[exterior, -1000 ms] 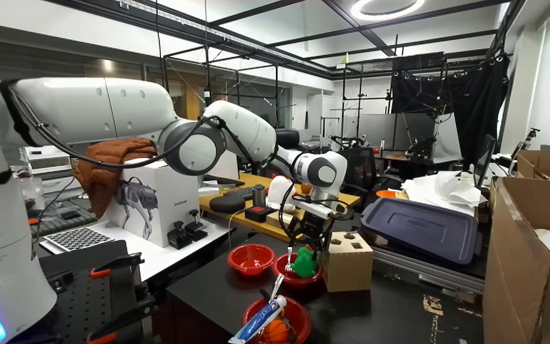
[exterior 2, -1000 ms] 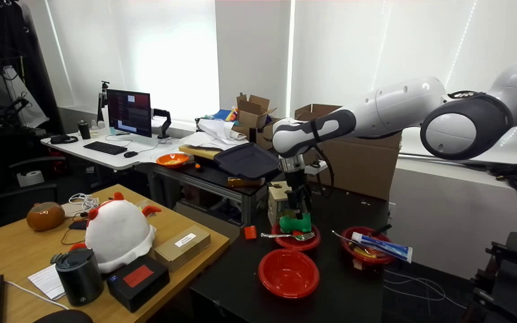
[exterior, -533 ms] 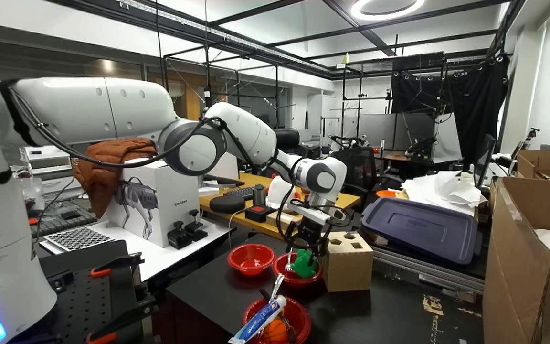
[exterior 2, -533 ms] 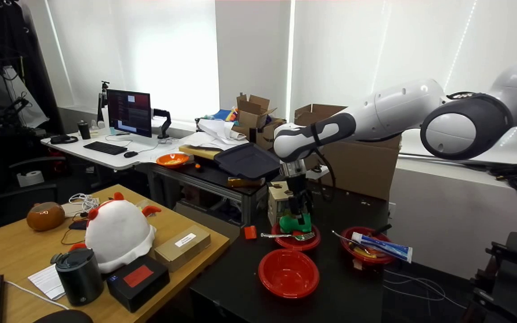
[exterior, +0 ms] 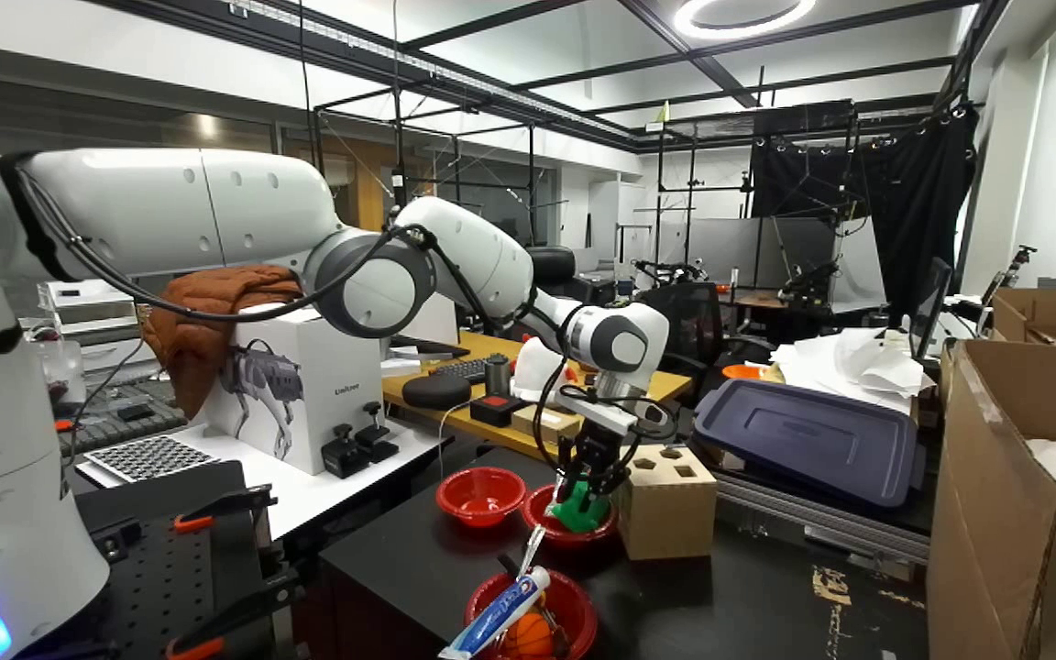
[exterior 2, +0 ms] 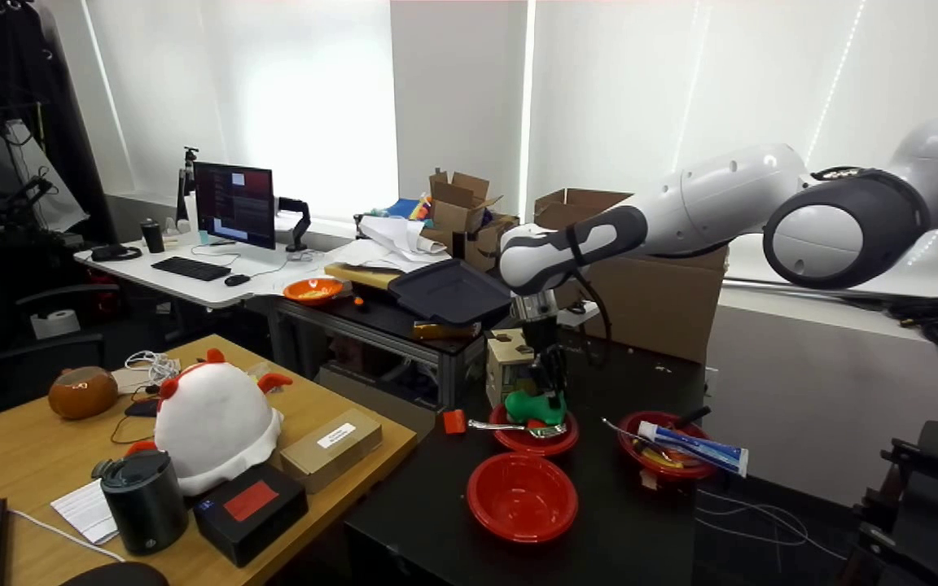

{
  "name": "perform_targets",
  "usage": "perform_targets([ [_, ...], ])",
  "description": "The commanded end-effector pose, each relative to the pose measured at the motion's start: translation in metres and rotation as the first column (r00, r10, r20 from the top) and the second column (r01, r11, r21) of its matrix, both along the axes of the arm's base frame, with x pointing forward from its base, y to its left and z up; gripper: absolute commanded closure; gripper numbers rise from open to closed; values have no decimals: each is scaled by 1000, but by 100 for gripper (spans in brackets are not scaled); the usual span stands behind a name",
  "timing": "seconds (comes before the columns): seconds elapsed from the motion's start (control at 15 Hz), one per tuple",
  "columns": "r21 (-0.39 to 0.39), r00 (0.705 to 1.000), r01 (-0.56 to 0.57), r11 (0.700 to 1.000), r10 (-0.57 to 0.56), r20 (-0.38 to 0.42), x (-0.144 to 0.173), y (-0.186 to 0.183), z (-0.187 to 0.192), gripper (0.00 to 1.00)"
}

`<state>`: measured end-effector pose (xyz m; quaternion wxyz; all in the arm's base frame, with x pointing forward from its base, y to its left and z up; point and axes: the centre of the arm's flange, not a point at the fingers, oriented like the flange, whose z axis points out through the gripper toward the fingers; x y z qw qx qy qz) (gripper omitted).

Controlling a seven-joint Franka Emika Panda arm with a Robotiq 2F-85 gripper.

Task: Move the empty red bowl forwards, place the green plush toy inside the bowl

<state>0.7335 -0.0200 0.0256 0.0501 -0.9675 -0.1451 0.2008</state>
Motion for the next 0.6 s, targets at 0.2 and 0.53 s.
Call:
perform_targets([
  [0.2, 4, 1000, 4, 1000, -4, -6, 39, -3, -1, 100],
  [0.53, -11, 999, -19, 1000, 19, -35, 28, 3, 19, 98],
])
